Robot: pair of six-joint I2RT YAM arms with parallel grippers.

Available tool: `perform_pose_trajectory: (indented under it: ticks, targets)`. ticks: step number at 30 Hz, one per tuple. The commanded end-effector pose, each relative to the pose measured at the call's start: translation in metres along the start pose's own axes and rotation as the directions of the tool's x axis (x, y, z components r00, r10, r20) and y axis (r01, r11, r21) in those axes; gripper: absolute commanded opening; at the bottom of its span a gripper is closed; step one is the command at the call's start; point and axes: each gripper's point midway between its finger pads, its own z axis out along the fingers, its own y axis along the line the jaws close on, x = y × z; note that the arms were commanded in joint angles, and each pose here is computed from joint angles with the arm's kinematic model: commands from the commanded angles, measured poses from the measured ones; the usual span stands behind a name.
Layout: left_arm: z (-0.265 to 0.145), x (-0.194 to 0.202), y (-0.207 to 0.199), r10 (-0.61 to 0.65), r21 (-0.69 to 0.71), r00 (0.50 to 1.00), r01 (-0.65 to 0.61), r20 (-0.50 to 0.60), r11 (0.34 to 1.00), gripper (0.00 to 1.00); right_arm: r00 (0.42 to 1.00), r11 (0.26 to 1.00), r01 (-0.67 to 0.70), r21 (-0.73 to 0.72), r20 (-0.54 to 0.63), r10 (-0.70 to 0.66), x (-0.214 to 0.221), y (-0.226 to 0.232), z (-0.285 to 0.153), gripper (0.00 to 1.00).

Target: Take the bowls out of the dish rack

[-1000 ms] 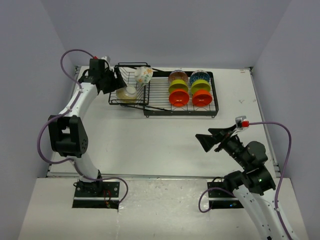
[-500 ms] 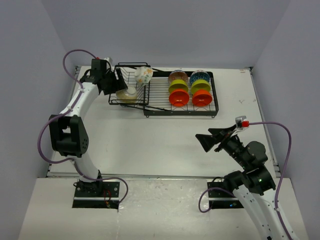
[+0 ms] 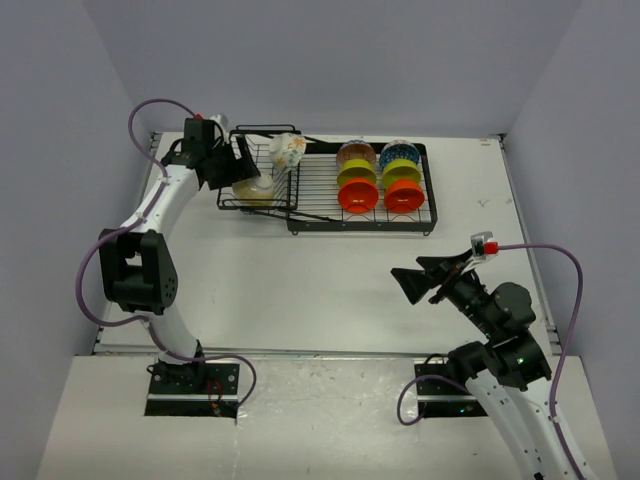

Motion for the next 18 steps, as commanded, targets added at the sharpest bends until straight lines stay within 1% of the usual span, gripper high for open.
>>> perform_pose_trajectory:
  ticks: [1,10,18]
  targets:
    - [-0.005,0.010,-0.013,0.021,0.044,1.000,-0.020,-0.021,0.999,0.85,1.000,0.999,0.020,-0.032,0.015,-0.019,-0.003,0.006,0.000,0.99]
    - [0.004,0.017,-0.025,0.010,0.114,0.999,-0.004,-0.047,0.993,0.85,1.000,0.999,0.020,-0.032,0.016,-0.020,-0.003,0.006,0.000,0.99]
    - [0.005,0.016,-0.033,-0.017,0.162,1.000,0.019,-0.014,0.987,0.81,1.000,0.999,0.019,-0.031,0.014,-0.019,-0.002,0.005,0.000,0.99]
